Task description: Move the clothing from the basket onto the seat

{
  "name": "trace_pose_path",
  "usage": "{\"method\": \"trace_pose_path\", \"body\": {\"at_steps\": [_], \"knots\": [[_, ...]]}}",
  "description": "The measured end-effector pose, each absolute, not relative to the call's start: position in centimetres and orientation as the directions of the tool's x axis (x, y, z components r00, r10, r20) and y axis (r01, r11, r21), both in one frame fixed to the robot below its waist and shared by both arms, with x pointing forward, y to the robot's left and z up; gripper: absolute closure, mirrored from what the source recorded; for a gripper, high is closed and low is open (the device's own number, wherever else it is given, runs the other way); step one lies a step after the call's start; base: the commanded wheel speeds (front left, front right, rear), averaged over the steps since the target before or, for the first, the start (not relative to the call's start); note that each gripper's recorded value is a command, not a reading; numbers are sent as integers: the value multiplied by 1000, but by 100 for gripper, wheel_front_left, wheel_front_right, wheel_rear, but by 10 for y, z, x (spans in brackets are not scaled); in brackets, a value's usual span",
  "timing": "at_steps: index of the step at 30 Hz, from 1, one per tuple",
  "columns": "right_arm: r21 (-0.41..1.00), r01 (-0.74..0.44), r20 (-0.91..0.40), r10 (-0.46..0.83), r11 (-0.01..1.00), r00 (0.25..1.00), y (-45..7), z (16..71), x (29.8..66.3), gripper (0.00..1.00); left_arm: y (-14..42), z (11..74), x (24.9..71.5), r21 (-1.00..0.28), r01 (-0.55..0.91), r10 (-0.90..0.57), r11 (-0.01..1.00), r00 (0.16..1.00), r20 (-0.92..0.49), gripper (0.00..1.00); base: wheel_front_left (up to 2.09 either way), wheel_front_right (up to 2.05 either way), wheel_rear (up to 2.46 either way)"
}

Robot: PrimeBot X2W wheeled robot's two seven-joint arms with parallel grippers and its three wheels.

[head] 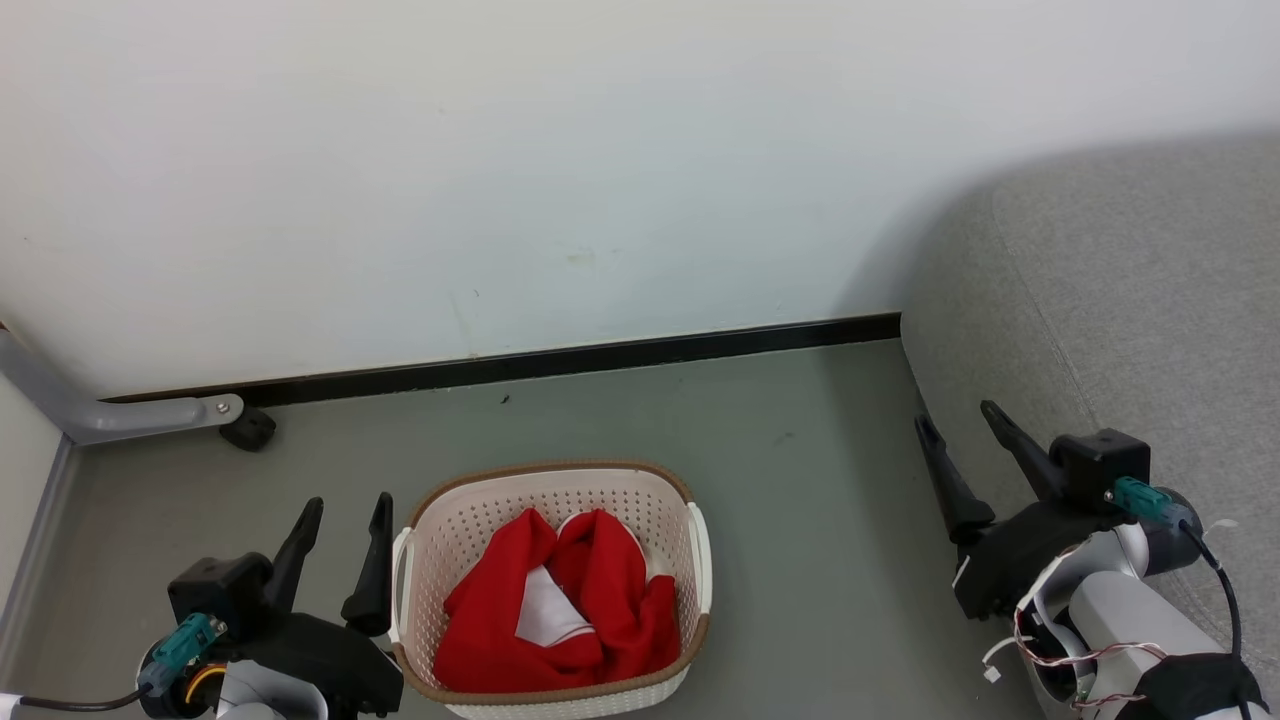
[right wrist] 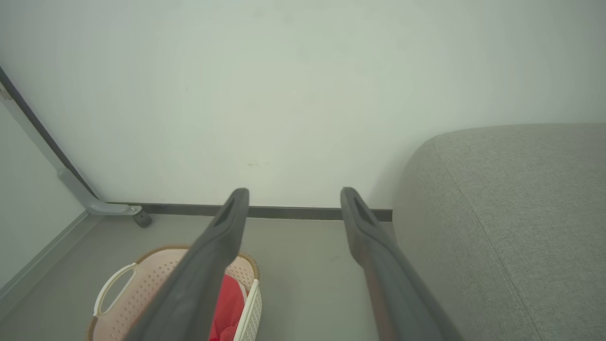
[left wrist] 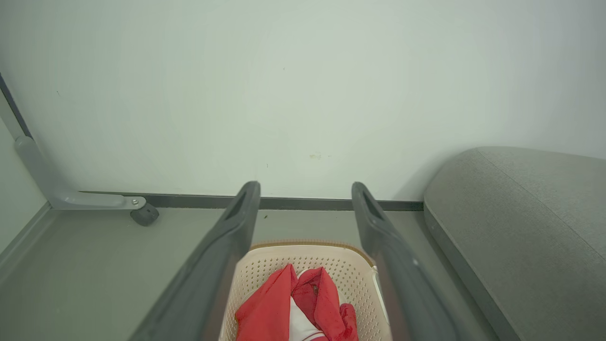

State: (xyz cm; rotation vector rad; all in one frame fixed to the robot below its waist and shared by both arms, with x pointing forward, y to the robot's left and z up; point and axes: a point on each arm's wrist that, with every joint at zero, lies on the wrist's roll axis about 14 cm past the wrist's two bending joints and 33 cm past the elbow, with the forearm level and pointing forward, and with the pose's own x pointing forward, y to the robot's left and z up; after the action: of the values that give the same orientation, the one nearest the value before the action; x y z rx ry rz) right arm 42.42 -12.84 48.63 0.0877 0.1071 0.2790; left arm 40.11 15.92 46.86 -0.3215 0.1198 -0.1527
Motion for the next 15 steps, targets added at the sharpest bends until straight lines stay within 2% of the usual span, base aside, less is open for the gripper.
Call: {"method": "trace_pose_path", "body": {"at_steps": [5, 15], "knots": [[63, -272, -93, 277, 960, 956, -129, 487, 426, 0, 162, 468, 401, -279, 133, -165, 951, 982, -95, 0, 0, 0, 0], [60, -231, -98, 236, 971, 967, -138, 486, 430, 0, 169, 468, 402, -286, 89, -121, 954, 988, -94, 0, 0, 0, 0]]}}
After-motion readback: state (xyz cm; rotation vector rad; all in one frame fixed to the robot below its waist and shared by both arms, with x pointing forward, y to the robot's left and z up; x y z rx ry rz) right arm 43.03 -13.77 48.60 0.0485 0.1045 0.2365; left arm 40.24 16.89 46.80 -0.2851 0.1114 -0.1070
